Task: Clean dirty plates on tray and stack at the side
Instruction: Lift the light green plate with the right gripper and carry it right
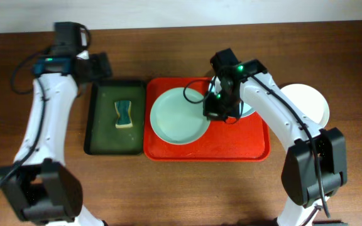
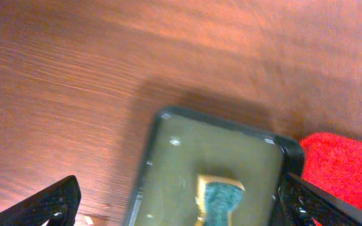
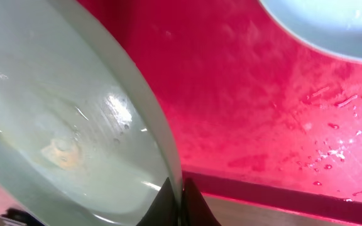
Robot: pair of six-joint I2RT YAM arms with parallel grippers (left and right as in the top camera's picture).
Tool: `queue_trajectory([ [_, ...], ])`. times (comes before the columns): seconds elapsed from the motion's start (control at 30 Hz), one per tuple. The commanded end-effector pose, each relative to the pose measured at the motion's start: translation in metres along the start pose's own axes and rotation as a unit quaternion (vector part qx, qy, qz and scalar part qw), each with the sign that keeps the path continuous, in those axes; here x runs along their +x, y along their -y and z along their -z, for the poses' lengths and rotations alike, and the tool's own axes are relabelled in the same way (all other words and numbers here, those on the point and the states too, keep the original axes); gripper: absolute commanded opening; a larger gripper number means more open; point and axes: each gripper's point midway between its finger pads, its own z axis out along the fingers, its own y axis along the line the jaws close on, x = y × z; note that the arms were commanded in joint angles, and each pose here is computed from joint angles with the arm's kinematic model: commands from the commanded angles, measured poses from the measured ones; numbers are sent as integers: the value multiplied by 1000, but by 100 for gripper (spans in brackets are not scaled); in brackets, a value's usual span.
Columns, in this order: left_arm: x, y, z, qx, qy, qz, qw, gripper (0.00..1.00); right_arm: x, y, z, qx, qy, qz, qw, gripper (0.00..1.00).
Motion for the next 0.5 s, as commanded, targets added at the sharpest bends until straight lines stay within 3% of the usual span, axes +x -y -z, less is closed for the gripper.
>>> queue_trajectory([
  [0.0,-19,-47,21,-33,32,36,998,99,-13,-43,24,-41,53,22,998,4],
  [0.1,-20,-65,21,-44,32,52,997,99,-25,-80,19,-41,122,34,991,4],
  [0.27,-21,-66,21,-45,32,52,997,99,-22,-121,16,54,265,103,957,4],
  [0.47,-20,-66,21,-45,32,53,997,99,-2,-157,52,196,443,204,851,4],
])
